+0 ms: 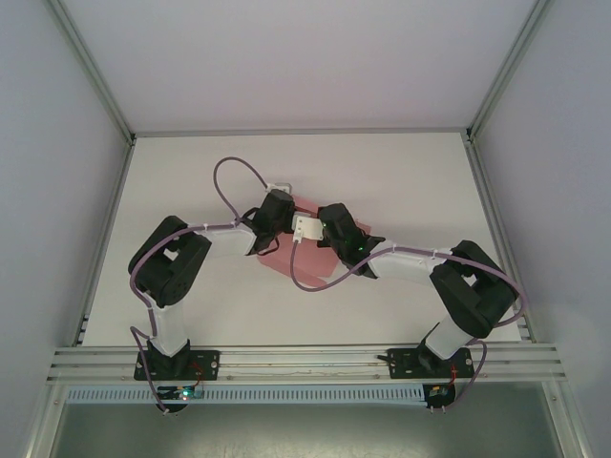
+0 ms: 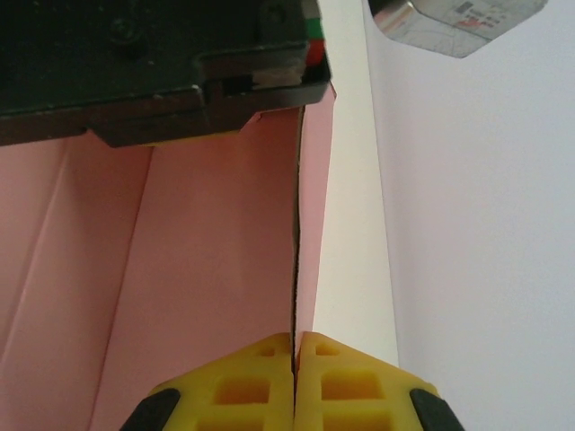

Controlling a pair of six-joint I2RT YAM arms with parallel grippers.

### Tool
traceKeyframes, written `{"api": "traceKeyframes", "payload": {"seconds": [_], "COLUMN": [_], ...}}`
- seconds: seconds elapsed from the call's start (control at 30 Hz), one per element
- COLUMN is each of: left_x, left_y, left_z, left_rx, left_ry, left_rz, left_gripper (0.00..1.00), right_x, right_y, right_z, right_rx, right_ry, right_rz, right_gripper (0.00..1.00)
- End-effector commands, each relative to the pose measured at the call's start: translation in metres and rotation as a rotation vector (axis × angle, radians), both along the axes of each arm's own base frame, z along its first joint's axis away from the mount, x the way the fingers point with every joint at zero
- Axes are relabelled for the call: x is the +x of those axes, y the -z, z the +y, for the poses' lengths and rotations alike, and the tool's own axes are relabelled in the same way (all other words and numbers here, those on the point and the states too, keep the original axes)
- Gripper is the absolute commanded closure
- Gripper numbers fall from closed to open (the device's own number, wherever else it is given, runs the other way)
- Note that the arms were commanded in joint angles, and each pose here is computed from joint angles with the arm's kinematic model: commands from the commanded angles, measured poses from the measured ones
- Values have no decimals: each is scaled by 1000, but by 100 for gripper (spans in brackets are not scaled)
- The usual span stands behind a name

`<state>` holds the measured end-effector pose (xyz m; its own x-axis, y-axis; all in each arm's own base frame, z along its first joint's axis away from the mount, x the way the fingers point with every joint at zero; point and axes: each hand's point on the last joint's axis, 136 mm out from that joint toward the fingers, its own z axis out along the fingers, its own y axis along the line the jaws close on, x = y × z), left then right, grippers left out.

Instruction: Assemble paper box

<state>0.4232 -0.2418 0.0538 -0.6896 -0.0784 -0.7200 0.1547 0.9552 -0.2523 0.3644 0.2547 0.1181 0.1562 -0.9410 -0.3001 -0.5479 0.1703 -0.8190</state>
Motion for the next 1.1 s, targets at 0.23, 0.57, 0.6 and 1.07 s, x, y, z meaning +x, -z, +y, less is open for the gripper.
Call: {"api": "traceKeyframes", "payload": {"seconds": [0.23,0.57,0.6,1.07], "left_x": [-31,-45,-45,-14], "left_y": [38,14,16,-25], "left_z": [137,169,170,61], "left_rx": [530,719,723,233], "left_ry": [-470,-636,-635,-169], "left_rz": [194,215,213,-49], "left_gripper": [100,100,100,100], "right_x": [-19,-17,-17,-12], "right_y": [30,24,25,-6], "right_z": [-33,-38,-38,3], "right_rx": [-111,-112,-111,209], "right_ry": [51,71,71,28], "right_rz": [131,111,113,161], "right_gripper": [100,100,100,71]}}
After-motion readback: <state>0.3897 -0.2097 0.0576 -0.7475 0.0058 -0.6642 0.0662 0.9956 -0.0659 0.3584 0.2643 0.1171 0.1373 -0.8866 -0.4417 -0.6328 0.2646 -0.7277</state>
